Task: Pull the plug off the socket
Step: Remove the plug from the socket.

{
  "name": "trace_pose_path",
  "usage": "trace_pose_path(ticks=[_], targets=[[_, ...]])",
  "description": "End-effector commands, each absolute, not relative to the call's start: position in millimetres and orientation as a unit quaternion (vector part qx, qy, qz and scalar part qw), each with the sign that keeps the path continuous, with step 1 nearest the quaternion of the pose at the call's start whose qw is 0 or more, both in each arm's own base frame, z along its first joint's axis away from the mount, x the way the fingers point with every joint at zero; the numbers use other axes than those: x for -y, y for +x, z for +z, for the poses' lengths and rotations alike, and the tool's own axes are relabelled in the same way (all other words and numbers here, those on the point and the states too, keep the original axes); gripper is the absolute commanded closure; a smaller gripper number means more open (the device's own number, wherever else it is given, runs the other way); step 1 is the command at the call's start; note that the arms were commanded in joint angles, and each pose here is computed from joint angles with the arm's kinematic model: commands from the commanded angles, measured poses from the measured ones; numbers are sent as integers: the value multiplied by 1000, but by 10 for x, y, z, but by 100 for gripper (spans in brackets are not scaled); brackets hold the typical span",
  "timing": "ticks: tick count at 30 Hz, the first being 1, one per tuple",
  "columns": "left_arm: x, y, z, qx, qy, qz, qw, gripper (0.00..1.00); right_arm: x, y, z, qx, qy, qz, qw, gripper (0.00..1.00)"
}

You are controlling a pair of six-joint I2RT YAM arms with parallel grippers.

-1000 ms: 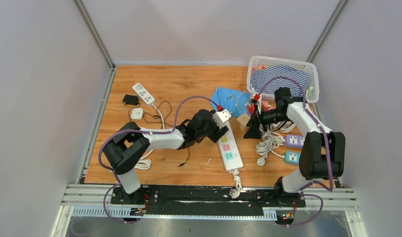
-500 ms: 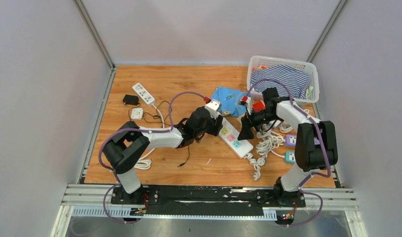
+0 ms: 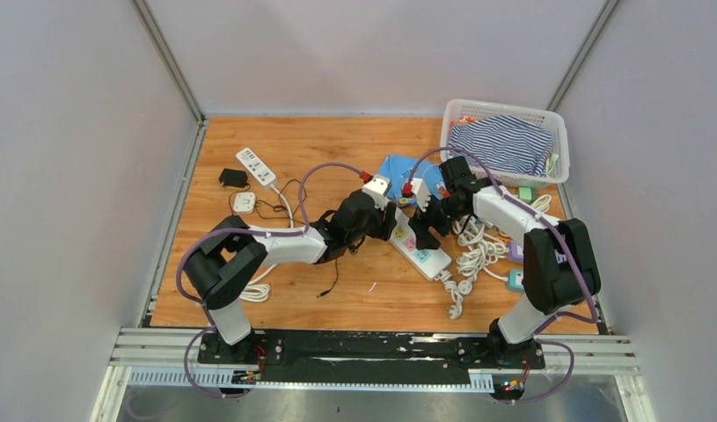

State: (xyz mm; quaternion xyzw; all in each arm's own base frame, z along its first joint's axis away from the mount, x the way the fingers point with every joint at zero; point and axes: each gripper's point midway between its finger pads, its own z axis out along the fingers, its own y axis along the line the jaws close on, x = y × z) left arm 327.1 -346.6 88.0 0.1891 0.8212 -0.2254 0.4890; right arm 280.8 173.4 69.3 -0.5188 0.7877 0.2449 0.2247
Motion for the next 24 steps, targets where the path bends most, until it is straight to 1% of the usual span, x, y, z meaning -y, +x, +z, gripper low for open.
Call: trace_pose_path(ticks=[1,5,6,11,12,19,21,24], targets=[[3530,3320,949,-808,191,-240,503,100,-1665,2856,613,-797,-524,201,225,20],[3617,3198,924,-786,276,-250,494,100,-1756,2822,614,-789,-526,215,232,24],[3627,3186,900,-784,286,-252,491,100,-1776,2819,614,-789,-523,221,233,26],[3690,3148,869,-777,308,-288,468,100,-1805,2782,474,-802,-507,239,205,27],[3689,3150,886,-775,309,-291,469,100,-1800,2784,442,-806,-504,238,199,29],[3490,3207,947,-768,305,-251,504,100,-1735,2748,260,-820,-498,232,162,50],[3466,3233,955,-772,280,-258,508,100,-1726,2731,217,-822,-497,233,151,54],[3413,3331,868,-796,224,-276,490,100,-1703,2723,165,-826,-495,230,139,57]])
